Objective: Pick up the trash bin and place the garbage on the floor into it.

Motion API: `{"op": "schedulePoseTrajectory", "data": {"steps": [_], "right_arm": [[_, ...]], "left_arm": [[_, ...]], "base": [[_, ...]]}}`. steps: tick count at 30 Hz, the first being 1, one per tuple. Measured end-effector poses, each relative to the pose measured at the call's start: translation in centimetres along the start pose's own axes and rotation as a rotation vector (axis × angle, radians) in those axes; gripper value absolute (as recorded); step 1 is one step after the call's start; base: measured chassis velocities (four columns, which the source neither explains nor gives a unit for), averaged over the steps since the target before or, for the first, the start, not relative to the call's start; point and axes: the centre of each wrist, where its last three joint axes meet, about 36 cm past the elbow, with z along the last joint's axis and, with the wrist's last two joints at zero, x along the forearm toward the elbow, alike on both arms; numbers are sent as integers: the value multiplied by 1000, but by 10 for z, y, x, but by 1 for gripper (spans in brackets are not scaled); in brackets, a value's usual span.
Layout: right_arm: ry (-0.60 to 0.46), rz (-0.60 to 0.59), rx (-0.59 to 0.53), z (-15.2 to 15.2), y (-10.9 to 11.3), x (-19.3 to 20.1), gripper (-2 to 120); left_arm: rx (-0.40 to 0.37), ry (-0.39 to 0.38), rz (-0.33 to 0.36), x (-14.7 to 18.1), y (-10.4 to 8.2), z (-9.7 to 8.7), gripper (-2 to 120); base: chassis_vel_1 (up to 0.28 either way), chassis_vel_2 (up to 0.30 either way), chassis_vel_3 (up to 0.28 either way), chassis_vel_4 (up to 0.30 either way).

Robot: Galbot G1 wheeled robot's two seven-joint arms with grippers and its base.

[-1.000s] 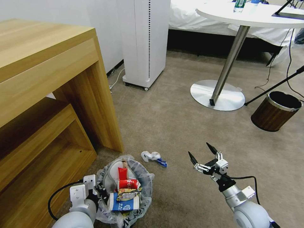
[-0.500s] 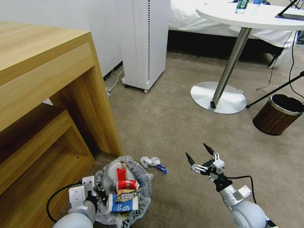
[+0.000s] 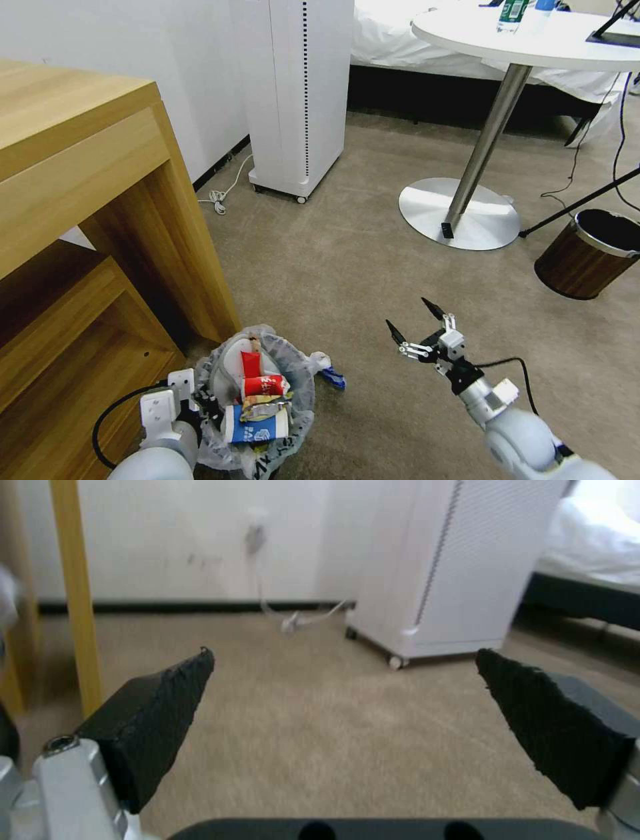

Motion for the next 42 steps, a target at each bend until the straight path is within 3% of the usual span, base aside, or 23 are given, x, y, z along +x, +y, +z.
{"op": "schedulePoseTrajectory", "data": {"steps": [16,21,29,35,42], "right_arm": [[123,-198,106,18,-84,-42,100],[126,-295,133,16,-107,-86,100],[158,-476,89,34,-96,-121,100],[193,-567,70,58,-71,-140,100],[237,-616,102,74,-75,-173,100]], "left_arm": [[44,4,-43,-1,0,0,0],[48,8,-49,-2,0,2,0],[66,12,-63,-2,0,4,0],[76,24,-60,5,1,5,0],[67,31,-71,9,3,9,0]], "base": [[0,0,0,0],[0,0,0,0],[0,0,0,0],[0,0,0,0],[0,0,0,0]]}}
